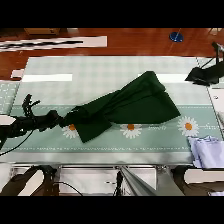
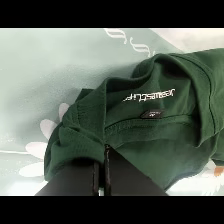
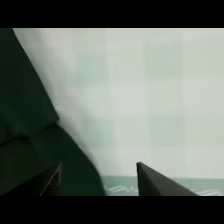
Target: Fold the shirts.
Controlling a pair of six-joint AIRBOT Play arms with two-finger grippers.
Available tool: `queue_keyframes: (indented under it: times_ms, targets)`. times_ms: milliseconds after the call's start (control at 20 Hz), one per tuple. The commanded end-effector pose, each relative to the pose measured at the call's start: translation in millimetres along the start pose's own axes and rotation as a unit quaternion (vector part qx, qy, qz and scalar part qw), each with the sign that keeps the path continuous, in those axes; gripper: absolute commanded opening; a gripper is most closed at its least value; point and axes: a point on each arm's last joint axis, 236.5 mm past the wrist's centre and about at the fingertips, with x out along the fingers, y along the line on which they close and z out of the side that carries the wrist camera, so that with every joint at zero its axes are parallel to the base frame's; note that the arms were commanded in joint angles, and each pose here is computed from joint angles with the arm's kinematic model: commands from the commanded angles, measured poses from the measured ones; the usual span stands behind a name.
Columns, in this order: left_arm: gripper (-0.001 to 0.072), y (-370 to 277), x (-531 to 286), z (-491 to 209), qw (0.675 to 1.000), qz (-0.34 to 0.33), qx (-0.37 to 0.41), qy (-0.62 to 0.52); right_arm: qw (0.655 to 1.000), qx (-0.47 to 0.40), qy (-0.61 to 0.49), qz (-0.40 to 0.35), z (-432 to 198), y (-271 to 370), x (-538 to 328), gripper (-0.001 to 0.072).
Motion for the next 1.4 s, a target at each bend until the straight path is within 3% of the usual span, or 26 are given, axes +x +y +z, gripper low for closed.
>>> queue_keyframes:
  times_ms: [0,250,550,900,1350]
  targets:
    - [0.0024,0,0,0,1.000,0.000,0.001,0.001,0.993,0.051,0.037,0.101,-12,16,9,0.0547]
    - [0.0024,0,0,-1,1.000,0.000,0.001,0.001,0.983,0.041,0.073,0.164,-16,64,48,0.0547]
    - [0.0024,0,0,-1,1.000,0.000,0.001,0.001,0.978,-0.009,0.114,0.175,-35,102,76,0.0545]
    - [0.0024,0,0,-1,1.000,0.001,0.001,0.001,0.974,0.000,0.150,0.172,-59,111,104,0.0545]
    - [0.0024,0,0,0,1.000,0.001,0.001,0.001,0.986,0.042,0.066,0.150,-22,101,122,0.0539]
